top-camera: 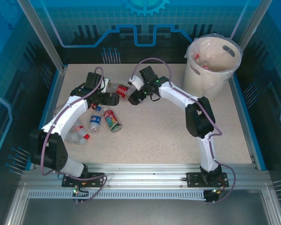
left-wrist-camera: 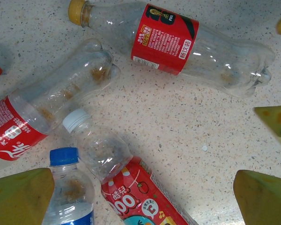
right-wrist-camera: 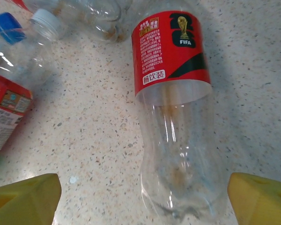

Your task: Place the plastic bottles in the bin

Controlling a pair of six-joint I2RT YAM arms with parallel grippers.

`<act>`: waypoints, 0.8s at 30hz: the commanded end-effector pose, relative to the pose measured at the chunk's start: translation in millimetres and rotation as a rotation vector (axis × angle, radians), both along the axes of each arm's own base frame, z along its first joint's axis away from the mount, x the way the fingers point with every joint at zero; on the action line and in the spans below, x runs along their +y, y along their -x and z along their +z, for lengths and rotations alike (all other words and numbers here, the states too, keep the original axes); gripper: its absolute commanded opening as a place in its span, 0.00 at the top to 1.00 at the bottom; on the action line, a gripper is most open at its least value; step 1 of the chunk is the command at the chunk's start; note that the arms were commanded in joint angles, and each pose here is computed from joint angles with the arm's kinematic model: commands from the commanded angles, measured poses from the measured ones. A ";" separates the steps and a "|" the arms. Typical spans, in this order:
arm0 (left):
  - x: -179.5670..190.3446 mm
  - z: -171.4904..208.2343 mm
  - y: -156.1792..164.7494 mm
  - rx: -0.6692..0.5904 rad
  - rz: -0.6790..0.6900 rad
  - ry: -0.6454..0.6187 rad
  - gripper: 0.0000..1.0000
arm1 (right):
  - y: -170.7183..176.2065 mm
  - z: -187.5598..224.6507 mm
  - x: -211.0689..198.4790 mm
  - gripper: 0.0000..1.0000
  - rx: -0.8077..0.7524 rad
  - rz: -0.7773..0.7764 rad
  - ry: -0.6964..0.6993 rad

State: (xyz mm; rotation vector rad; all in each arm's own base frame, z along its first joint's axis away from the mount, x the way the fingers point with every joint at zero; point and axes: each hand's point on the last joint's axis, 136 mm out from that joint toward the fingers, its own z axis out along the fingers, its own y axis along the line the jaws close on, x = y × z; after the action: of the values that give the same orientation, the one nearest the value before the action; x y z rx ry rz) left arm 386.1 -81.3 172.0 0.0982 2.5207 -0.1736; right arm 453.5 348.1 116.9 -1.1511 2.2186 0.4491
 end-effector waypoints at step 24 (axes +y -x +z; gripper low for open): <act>1.8 4.4 1.4 0.000 0.011 0.018 0.01 | -3.0 -50.7 -16.4 0.33 0.008 -0.087 0.110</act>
State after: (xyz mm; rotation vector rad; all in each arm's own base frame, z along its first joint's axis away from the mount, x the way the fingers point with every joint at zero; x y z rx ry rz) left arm 386.1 -81.2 172.0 0.0979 2.5207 -0.1739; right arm 460.1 340.3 52.2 -1.1373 2.3224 0.3433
